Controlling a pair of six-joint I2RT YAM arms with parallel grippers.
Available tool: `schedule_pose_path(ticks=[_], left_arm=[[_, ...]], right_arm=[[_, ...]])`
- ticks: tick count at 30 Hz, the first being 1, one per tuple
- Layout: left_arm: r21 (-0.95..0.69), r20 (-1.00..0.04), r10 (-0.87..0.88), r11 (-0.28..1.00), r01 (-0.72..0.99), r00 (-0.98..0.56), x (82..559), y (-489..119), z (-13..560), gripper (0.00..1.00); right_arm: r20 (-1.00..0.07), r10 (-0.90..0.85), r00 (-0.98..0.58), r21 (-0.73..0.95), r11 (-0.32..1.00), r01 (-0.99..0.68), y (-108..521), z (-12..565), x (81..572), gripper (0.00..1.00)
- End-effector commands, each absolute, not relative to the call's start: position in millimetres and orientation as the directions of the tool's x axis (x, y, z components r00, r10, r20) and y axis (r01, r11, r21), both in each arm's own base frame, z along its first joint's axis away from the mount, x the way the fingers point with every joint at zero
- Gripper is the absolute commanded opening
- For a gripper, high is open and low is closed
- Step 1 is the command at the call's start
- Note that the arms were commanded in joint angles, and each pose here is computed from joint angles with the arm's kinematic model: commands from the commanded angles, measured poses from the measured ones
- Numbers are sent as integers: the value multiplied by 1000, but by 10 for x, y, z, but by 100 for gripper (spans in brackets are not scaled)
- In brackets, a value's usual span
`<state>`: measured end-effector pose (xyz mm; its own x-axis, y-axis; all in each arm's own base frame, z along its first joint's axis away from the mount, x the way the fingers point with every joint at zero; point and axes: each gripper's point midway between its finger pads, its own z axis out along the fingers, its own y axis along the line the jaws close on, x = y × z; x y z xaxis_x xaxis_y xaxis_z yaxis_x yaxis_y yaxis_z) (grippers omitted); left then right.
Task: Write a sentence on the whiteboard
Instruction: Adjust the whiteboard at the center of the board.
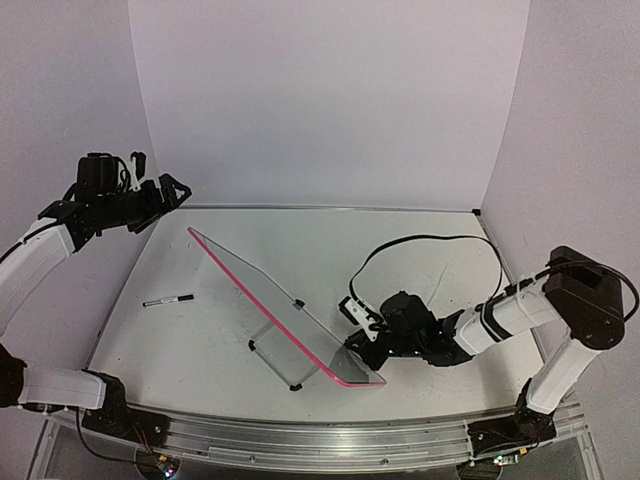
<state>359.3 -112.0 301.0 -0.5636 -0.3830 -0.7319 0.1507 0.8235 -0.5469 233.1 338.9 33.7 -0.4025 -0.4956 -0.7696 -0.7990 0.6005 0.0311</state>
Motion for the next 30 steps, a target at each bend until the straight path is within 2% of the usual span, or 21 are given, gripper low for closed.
schedule_pose_path(ticks=[1, 5, 8, 10, 15, 20, 24, 27, 30], left_arm=[[-565, -751, -398, 800, 201, -527, 3636, -1168, 3231, 99], [-543, -721, -395, 833, 108, -569, 3566, -1054, 3091, 96], [-456, -688, -371, 890, -27, -623, 3383, -822, 2844, 93], [-409, -680, -348, 911, -59, -645, 3227, -727, 2743, 93], [-360, -603, -379, 915, -184, -702, 2781, -531, 2351, 81], [-542, -389, -497, 804, -244, -775, 2464, -824, 1781, 60], [-746, -236, -550, 631, -214, -801, 2364, -1248, 1503, 49], [-832, -211, -540, 537, -140, -815, 2365, -1602, 1493, 45], [-854, -210, -494, 513, -88, -844, 2344, -1977, 1413, 41]], right_arm=[[-811, -383, -443, 82, 675, -734, 3335, 497, 2398, 0], [-809, -388, -442, 85, 666, -741, 3377, 482, 2395, 0], [-814, -390, -430, 77, 661, -746, 3414, 502, 2422, 0], [-819, -390, -421, 74, 656, -751, 3449, 522, 2441, 0], [-823, -393, -409, 74, 641, -764, 3521, 520, 2456, 0], [-827, -386, -408, 86, 631, -771, 3563, 500, 2450, 0], [-826, -383, -415, 94, 631, -770, 3566, 473, 2445, 0], [-825, -379, -419, 103, 627, -772, 3565, 478, 2428, 0], [-828, -372, -419, 108, 626, -772, 3550, 508, 2409, 0]])
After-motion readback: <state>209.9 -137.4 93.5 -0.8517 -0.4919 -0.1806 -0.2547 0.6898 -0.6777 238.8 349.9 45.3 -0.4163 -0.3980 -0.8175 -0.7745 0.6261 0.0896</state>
